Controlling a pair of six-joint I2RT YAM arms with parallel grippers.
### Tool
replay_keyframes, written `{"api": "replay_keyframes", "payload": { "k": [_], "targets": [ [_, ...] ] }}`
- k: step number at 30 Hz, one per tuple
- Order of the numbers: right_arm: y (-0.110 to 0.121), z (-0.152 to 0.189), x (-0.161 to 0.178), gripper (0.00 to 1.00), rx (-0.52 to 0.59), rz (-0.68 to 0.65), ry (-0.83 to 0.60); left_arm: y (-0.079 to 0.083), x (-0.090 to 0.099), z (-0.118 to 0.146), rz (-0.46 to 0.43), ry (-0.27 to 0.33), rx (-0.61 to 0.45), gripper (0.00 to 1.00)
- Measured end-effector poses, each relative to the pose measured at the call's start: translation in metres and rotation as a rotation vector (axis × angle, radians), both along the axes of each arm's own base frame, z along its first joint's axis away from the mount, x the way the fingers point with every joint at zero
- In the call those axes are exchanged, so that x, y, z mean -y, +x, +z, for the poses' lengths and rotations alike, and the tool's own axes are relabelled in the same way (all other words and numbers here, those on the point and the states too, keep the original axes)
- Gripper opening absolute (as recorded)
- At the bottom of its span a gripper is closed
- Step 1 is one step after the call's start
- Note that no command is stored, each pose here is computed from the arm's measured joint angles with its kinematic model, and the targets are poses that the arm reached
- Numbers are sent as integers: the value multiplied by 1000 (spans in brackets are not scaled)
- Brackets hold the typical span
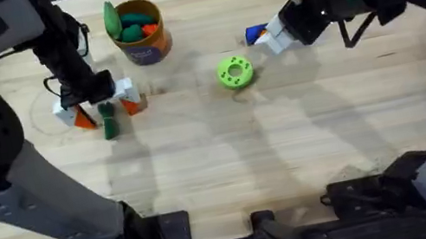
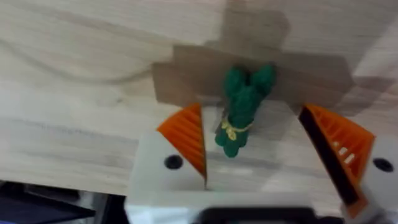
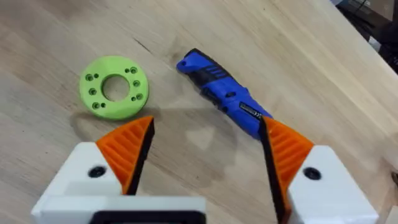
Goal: Pick up the gripper from the table and insert it into the empty holder that is missing its gripper. Then pick up a screw, insert it into the mounting hole, and use the screwdriver to tighten it. Finally, clean up the table by picking up the vegetable and placing it into the bucket.
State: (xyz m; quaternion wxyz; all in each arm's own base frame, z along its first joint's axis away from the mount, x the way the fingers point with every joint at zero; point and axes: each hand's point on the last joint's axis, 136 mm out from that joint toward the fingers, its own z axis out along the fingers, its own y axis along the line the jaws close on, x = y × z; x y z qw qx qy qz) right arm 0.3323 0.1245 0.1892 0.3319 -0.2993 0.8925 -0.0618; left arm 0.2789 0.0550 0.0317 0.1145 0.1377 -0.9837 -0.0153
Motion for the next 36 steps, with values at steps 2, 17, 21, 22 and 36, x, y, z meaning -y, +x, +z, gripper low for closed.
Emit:
{"api": "replay_keyframes", "payload": {
  "k": [2,17,21,22,36],
  "targets": [
    [0,0,0,982,0,0,-1,-2,3,-1,1,-16,0,722],
    [0,0,0,982,0,0,0,-9,6,3,-2,-24,-3,24],
    [0,0,0,982,0,0,0,-5,12,23,6,-50,70,24],
    [0,0,0,982,0,0,0,-1,13,33,7,-57,108,24],
    [0,0,0,982,0,0,0,87,67,198,-82,-282,815,24]
  ]
}}
